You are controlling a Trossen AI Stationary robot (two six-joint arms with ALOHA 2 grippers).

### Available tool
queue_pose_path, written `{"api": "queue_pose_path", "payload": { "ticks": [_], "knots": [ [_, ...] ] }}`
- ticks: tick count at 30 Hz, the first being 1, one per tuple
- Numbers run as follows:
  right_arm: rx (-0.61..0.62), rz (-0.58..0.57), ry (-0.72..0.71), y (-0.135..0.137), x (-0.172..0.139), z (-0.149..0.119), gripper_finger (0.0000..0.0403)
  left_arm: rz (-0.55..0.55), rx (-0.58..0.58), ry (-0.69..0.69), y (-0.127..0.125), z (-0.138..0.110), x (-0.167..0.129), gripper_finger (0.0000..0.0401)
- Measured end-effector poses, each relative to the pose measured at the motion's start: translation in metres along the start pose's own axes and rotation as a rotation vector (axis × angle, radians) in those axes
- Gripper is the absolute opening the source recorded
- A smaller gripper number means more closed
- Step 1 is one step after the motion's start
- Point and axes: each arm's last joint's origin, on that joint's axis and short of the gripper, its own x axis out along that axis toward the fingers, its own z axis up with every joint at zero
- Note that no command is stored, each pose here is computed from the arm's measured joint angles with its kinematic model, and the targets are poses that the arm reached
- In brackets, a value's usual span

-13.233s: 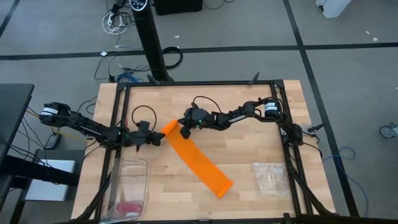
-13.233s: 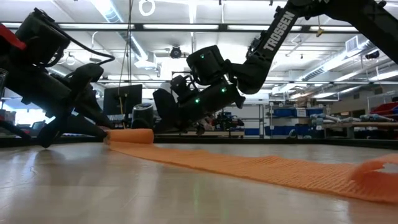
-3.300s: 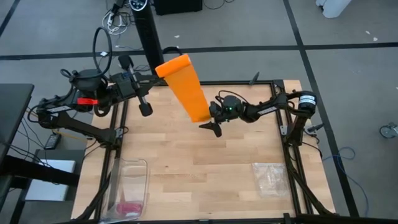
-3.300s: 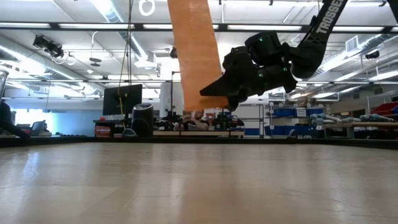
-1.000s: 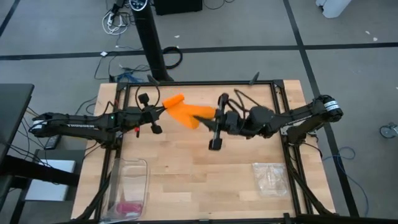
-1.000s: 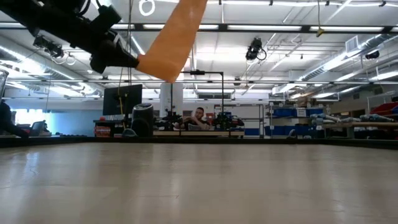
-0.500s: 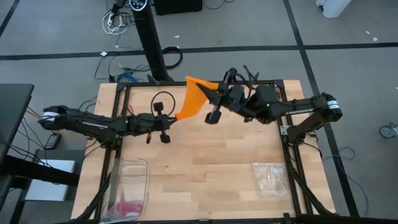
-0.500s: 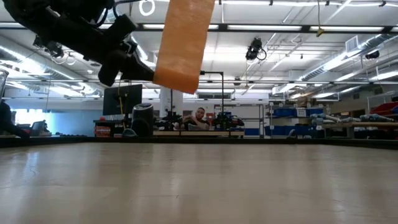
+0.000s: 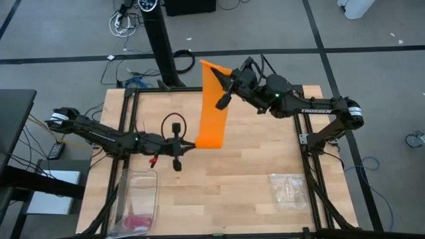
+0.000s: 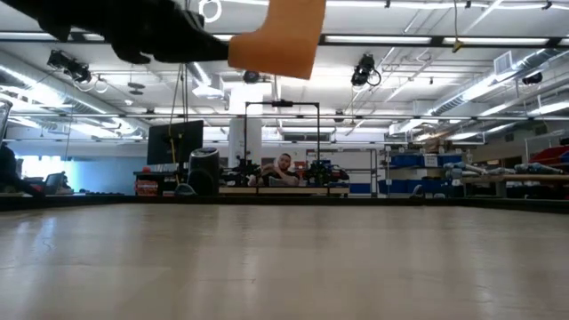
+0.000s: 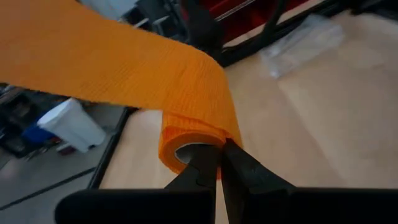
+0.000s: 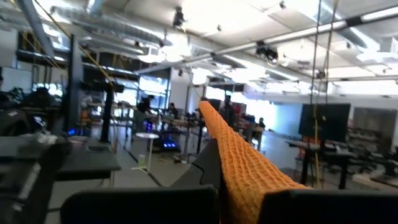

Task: Roll bandage
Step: Roll the orange bandage

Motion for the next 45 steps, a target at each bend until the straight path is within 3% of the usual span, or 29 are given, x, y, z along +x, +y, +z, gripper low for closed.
{"api": "queue_pose_path", "payload": {
  "ticks": [8,18,26,34,39,45],
  "knots": [
    [0.026,-0.056,-0.02,-0.018,0.009,-0.006,0.0001,-0.098,-0.017,0.032,-0.018,0.001,0.016,0.001],
    [0.025,-0.051,-0.054,-0.024,0.013,0.009,0.0001,-0.163,-0.054,0.042,-0.029,-0.005,0.025,0.001],
    [0.049,-0.075,0.049,-0.037,0.02,-0.005,0.0002,-0.176,-0.066,-0.039,-0.031,0.02,0.022,0.001],
    [0.151,-0.114,0.249,-0.052,0.021,-0.028,0.0006,-0.196,-0.065,-0.069,-0.031,0.046,0.022,0.001],
    [0.165,-0.131,0.376,-0.059,0.019,-0.042,0.0038,-0.205,-0.066,-0.076,-0.033,0.048,0.021,0.001],
    [0.182,-0.064,0.424,-0.06,0.018,-0.047,0.0109,-0.21,-0.079,-0.076,-0.034,0.049,0.02,0.001]
  ]
}}
